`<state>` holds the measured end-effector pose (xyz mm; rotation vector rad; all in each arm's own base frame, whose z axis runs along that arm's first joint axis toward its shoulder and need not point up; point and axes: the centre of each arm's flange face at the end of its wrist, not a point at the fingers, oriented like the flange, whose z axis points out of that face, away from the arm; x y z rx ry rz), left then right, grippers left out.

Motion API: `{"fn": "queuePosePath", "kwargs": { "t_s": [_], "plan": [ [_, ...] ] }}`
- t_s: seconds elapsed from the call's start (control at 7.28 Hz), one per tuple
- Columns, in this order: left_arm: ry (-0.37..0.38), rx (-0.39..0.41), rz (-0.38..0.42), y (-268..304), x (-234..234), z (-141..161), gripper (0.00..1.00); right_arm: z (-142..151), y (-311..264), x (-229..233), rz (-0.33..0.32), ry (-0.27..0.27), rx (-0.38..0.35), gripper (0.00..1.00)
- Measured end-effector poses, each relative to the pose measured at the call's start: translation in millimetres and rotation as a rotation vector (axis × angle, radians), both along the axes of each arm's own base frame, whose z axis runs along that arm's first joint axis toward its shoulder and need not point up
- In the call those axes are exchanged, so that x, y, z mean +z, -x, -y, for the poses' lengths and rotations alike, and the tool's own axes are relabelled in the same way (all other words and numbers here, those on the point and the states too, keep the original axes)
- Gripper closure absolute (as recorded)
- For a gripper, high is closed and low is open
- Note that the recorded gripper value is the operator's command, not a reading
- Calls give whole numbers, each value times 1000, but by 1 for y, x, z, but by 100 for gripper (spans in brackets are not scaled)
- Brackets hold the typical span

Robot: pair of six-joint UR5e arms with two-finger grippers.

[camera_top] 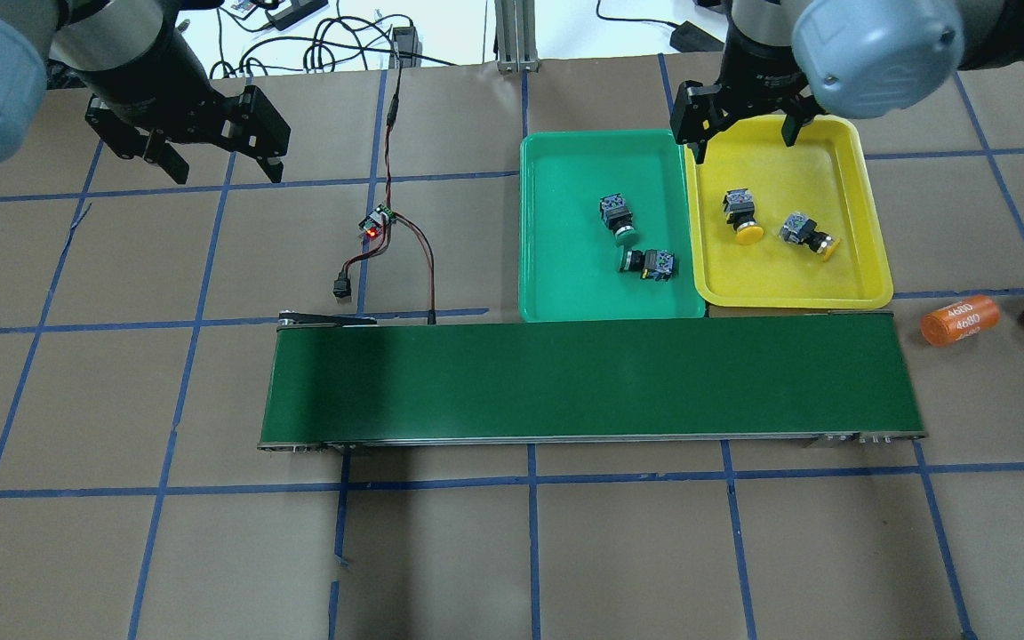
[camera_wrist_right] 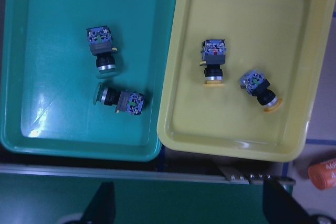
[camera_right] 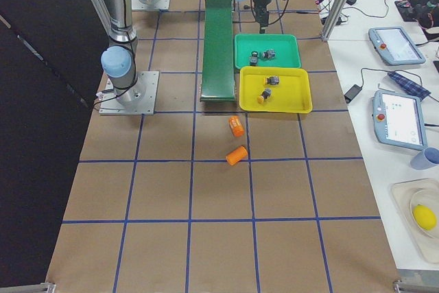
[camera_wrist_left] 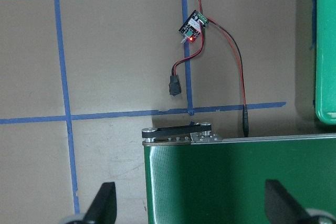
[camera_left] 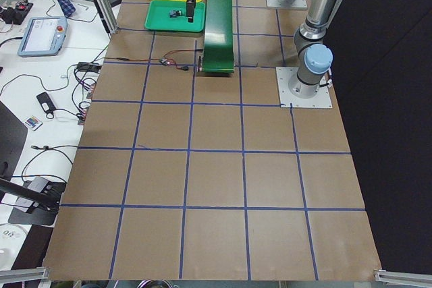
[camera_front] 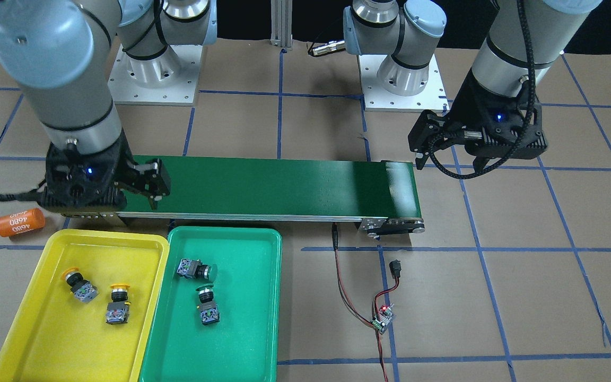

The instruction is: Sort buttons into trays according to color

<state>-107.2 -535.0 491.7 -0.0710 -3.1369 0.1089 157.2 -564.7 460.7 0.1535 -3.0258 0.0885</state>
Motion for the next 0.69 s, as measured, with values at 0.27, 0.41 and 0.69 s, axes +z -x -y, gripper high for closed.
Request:
{"fn": "queuePosePath", "kwargs": {
  "t_s": [0.27,0.41,0.69],
  "plan": [
    [0,-1,0,0,0,-1,0,-57,-4,44,40,-54,-3,0],
    [5,-2,-2,0,0,-1,0,-73,-7,55,71,-67,-3,0],
    [14,-7,-4,1,0,-1,0,-79,-9,57,87,-77,-4,0]
  ]
}}
